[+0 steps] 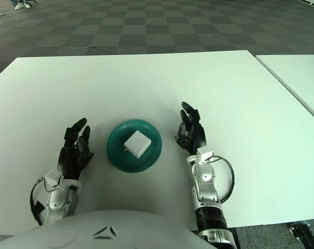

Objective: Put the charger into the plate.

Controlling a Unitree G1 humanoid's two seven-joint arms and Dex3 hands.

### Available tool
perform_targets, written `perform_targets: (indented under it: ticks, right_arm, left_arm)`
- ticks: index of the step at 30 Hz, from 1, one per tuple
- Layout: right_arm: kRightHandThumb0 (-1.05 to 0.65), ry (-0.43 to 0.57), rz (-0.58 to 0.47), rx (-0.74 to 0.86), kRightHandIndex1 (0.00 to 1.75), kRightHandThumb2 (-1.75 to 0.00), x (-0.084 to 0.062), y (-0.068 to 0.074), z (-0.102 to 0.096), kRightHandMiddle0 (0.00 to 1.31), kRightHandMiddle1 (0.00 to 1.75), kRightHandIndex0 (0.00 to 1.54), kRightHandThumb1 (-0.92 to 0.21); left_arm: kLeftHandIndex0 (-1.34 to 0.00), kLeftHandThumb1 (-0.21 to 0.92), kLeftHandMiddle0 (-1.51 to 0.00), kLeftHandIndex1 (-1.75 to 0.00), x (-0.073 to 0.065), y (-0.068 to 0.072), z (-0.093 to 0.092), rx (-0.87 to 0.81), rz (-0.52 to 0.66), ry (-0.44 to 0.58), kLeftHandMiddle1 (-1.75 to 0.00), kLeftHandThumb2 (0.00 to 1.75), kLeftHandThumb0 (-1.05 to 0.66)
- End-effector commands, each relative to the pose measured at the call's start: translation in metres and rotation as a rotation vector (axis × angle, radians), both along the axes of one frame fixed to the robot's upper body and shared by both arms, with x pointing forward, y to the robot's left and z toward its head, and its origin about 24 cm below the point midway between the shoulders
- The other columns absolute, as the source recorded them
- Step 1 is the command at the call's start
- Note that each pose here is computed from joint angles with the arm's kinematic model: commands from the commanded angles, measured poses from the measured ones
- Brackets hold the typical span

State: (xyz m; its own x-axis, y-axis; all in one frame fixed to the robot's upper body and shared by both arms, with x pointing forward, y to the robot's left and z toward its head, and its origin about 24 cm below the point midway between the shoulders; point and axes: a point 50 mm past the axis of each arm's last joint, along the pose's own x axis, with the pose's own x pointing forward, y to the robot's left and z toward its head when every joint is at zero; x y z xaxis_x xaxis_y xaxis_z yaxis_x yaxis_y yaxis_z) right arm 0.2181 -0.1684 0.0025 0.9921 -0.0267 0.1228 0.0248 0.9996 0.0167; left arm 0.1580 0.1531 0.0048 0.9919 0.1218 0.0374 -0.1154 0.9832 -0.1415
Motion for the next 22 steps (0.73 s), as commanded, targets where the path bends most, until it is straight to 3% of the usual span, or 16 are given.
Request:
perform_targets:
  ticks: [1,22]
  right_arm:
    - [-0.88,0.187,-0.014,0.048,0.01,-0.95,-0.0299,0.0075,-0.0418,0.0,0.65,0.2,-0.92]
    - [-0.89,0.181,-0.01,0.052,0.02,-0.96,-0.0304,0.0038,-0.0441,0.0,0.66,0.23,-0.92]
  left_arm:
    - [0.0,0.92,-0.33,-0.83,-0.0053,0.0005,-0.0109,-0.018,-0.011,0.068,-0.03,0.96,-0.9]
    - [0.0,0.92,-0.34,-0.82,-0.005,0.0001,-0.0105,-0.026,-0.011,0.072,-0.01,0.97,-0.9]
